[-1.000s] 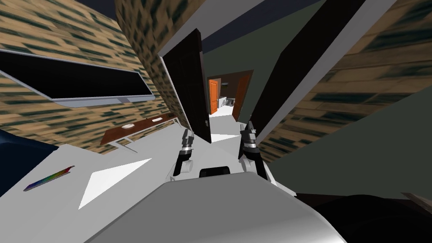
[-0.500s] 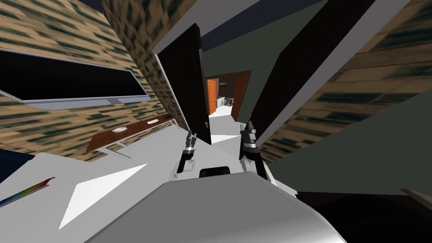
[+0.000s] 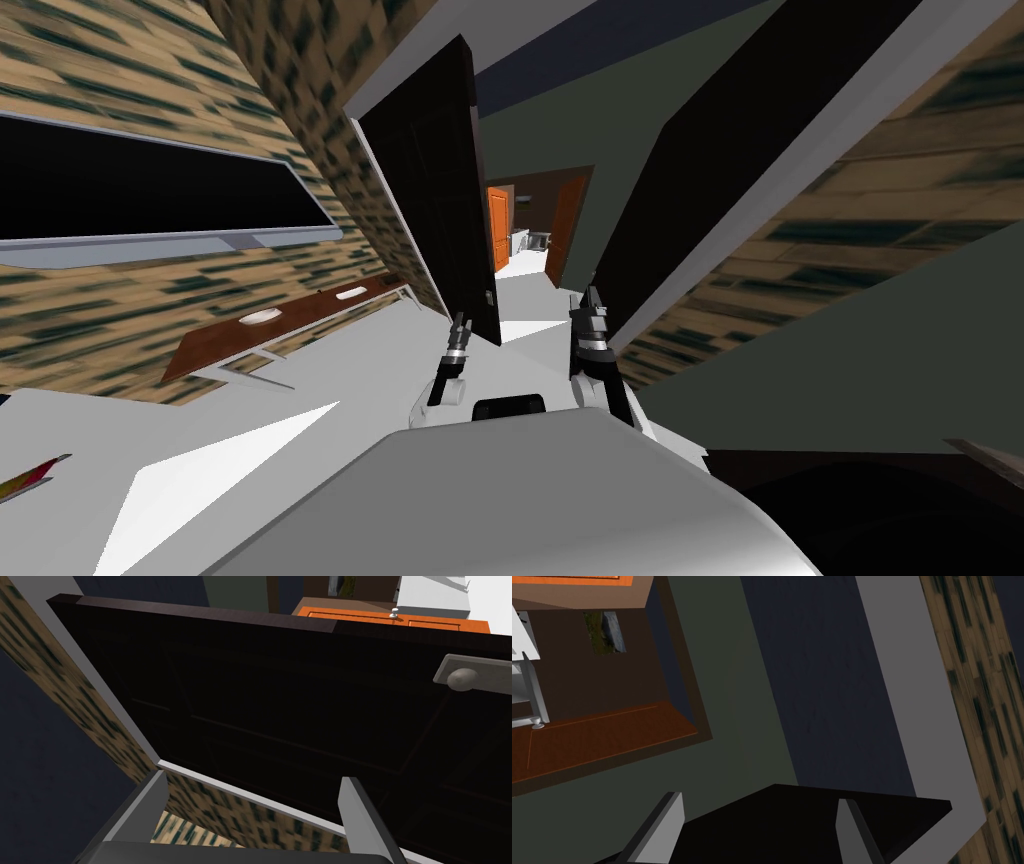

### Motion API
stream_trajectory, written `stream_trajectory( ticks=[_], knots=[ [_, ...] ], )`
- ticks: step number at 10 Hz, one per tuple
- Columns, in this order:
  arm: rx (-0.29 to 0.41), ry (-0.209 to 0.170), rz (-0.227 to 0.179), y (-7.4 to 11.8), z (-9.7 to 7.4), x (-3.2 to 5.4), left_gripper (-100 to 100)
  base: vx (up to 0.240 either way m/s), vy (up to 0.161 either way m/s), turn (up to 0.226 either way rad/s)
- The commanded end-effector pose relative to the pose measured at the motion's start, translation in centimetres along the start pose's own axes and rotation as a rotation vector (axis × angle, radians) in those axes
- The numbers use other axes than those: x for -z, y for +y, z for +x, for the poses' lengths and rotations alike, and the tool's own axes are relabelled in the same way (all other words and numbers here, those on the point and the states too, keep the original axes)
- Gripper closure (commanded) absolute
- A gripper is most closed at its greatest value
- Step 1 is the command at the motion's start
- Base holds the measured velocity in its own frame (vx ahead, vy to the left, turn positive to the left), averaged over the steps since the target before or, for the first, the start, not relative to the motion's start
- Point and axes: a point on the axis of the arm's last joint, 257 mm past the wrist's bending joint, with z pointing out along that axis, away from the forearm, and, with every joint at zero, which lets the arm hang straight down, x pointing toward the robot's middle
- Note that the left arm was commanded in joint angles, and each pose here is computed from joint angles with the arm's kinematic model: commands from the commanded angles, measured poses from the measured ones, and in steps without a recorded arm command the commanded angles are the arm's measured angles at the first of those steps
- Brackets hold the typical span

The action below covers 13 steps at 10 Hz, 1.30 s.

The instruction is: Push the door open

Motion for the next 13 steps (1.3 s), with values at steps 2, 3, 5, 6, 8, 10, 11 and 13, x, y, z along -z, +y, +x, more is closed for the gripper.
stream_trajectory(
  ticks=[2,3,5,6,8,10,11,13],
  knots=[
    [-0.002,0.011,-0.027,1.6,0.2,0.17,-100,0.047,0.049,-0.04],
    [-0.003,0.018,-0.037,2.3,0.5,0.16,-100,0.052,0.063,-0.07],
    [-0.004,0.025,-0.056,3.3,0.7,0.34,-100,0.052,0.048,-0.038],
    [-0.005,0.032,-0.07,4.1,1.0,0.43,-100,0.069,0.07,-0.088],
    [-0.006,0.045,-0.098,5.7,1.5,0.66,-100,0.083,0.09,-0.078],
    [-0.009,0.06,-0.126,7.2,2.0,0.93,-100,0.072,0.087,-0.076],
    [-0.01,0.066,-0.138,7.8,2.3,1.03,-100,0.083,0.083,-0.082],
    [-0.011,0.079,-0.166,9.3,2.8,1.37,-100,0.082,0.076,-0.067]
  ],
)
